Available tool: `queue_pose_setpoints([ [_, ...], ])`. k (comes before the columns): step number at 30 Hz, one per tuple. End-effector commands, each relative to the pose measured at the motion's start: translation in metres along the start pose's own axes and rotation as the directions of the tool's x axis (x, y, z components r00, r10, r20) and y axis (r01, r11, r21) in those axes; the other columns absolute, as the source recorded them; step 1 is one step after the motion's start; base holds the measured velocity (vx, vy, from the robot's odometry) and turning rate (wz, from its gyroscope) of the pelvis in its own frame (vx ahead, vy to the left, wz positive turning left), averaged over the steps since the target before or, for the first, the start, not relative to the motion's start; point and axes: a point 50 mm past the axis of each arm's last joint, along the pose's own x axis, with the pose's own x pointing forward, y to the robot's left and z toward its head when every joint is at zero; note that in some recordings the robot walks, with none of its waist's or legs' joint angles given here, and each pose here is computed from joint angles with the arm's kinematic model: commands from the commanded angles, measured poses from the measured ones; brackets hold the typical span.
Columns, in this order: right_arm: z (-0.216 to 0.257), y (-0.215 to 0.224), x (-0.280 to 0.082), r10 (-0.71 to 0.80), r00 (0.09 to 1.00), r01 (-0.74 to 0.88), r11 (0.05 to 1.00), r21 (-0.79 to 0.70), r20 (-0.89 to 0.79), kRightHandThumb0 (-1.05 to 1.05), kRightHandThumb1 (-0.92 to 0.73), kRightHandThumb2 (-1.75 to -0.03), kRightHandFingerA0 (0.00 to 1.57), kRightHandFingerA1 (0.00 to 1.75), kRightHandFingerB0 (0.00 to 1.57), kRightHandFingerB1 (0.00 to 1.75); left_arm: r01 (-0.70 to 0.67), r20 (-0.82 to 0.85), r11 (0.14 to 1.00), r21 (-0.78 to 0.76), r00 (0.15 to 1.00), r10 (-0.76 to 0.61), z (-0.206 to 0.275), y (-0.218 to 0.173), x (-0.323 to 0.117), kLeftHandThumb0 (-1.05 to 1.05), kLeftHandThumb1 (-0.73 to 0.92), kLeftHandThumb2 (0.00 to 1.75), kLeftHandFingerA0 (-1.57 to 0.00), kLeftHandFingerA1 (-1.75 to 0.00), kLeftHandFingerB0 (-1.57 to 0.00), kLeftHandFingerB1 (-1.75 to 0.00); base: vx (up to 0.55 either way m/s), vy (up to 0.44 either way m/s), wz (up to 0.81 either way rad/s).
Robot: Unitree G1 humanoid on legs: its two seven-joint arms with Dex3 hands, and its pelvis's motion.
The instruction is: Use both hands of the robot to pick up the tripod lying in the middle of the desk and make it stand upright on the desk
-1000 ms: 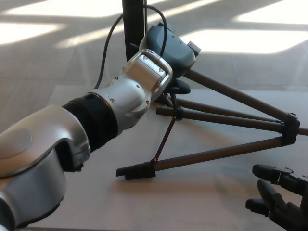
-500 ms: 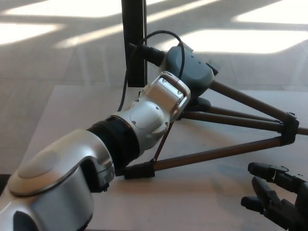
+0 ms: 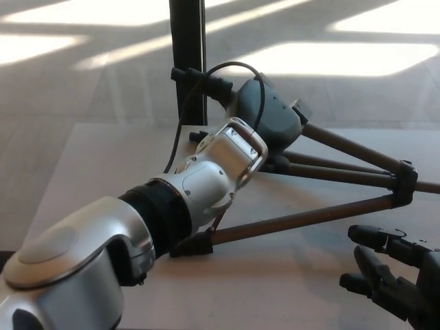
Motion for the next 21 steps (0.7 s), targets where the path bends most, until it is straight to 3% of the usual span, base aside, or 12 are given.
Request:
queue_pose_setpoints([
  [1, 0.005, -0.002, 0.0, -0.013, 1.0, 0.014, 1.0, -0.018, 0.004, -0.5, -0.56, -0.57, 0.61, 0.88, 0.6, 0.59, 0.068, -0.014, 0.985, 0.157, 0.998, -0.067, -0.013, -0.024, -0.009, -0.7, 0.59, 0.58, -0.7, -1.01, -0.18, -0.38, 0.0, 0.0, 0.0],
  [2, 0.005, -0.001, 0.0, -0.013, 1.0, 0.013, 1.0, -0.019, 0.005, -0.5, -0.56, -0.57, 0.61, 0.88, 0.6, 0.59, 0.066, -0.014, 0.986, 0.152, 0.998, -0.064, -0.013, -0.024, -0.009, -0.7, 0.59, 0.58, -0.7, -1.01, -0.18, -0.38, 0.0, 0.0, 0.0],
  [3, 0.005, -0.001, 0.001, -0.016, 1.0, 0.016, 1.0, -0.021, 0.008, -0.51, -0.56, -0.57, 0.63, 0.87, 0.6, 0.58, 0.053, -0.011, 0.994, 0.096, 0.999, -0.052, -0.009, -0.022, -0.009, -0.6, 0.44, 0.8, -0.87, -1.04, -0.17, -0.49, 0.0, 0.0, 0.0],
  [4, 0.005, 0.0, 0.001, -0.008, 1.0, 0.009, 1.0, -0.025, 0.009, -0.5, -0.58, -0.57, 0.6, 0.85, 0.58, 0.58, 0.047, -0.005, 0.995, 0.086, 0.999, -0.047, -0.007, -0.022, -0.009, -0.5, 0.54, 0.56, -0.9, -1.11, -0.23, -0.38, 0.0, 0.0, 0.0],
  [5, 0.005, 0.0, 0.001, -0.004, 1.0, 0.004, 1.0, -0.026, 0.008, -0.5, -0.58, -0.58, 0.59, 0.85, 0.58, 0.59, 0.028, -0.003, 0.997, 0.079, 1.0, -0.028, -0.006, -0.021, -0.009, -0.52, 0.41, 0.77, -0.94, -1.13, -0.18, -0.48, 0.0, 0.0, 0.0],
  [7, 0.005, 0.001, 0.001, -0.005, 1.0, 0.006, 0.999, -0.032, 0.011, -0.5, -0.58, -0.57, 0.59, 0.84, 0.58, 0.58, -0.01, -0.009, 0.998, 0.066, 1.0, 0.011, -0.004, -0.022, -0.01, -0.53, 0.41, 0.76, -0.95, -1.16, -0.22, -0.49, 0.0, 0.0, 0.0],
  [8, 0.005, 0.001, 0.001, -0.007, 1.0, 0.007, 0.999, -0.034, 0.01, -0.5, -0.58, -0.57, 0.6, 0.84, 0.59, 0.59, -0.022, -0.008, 0.997, 0.074, 1.0, 0.022, -0.003, -0.021, -0.01, -0.47, 0.48, 0.56, -0.92, -1.31, -0.27, -0.42, 0.0, 0.0, 0.0],
  [11, 0.006, 0.001, 0.001, -0.004, 1.0, 0.004, 0.999, -0.042, 0.011, -0.5, -0.59, -0.58, 0.6, 0.85, 0.61, 0.6, -0.093, -0.025, 0.993, 0.075, 0.995, 0.095, -0.005, -0.018, -0.008, -0.49, 0.52, 0.56, -0.95, -1.45, -0.32, -0.49, 0.0, 0.0, 0.0],
  [16, 0.009, 0.0, 0.002, -0.001, 1.0, 0.002, 0.999, -0.037, 0.018, -0.5, -0.59, -0.58, 0.6, 0.83, 0.6, 0.58, -0.173, -0.065, 0.985, -0.005, 0.983, 0.173, -0.004, -0.022, -0.009, -0.36, 0.55, 0.6, -0.95, -1.52, -0.43, -0.85, 0.0, 0.0, 0.0],
  [17, 0.009, 0.001, 0.002, -0.011, 1.0, 0.012, 1.0, -0.026, 0.019, -0.49, -0.57, -0.57, 0.63, 0.84, 0.62, 0.58, -0.22, -0.059, 0.975, -0.035, 0.974, 0.217, -0.001, -0.025, -0.011, -0.36, 0.55, 0.61, -0.97, -1.55, -0.51, -0.85, 0.0, 0.0, 0.0],
  [20, 0.01, 0.001, 0.002, -0.007, 1.0, 0.008, 1.0, -0.018, 0.023, -0.47, -0.57, -0.57, 0.61, 0.85, 0.62, 0.59, -0.265, -0.041, 0.963, -0.044, 0.964, 0.263, 0.001, -0.025, -0.013, -0.39, 0.49, 0.58, -1.01, -1.58, -0.71, -0.58, 0.0, 0.0, 0.0],
  [21, 0.01, 0.001, 0.002, -0.016, 1.0, 0.017, 1.0, -0.016, 0.018, -0.48, -0.57, -0.56, 0.63, 0.84, 0.64, 0.59, -0.254, -0.036, 0.966, -0.047, 0.967, 0.252, 0.002, -0.026, -0.013, -0.36, 0.51, 0.59, -0.98, -1.61, -0.67, -0.6, 0.0, 0.0, 0.0],
])
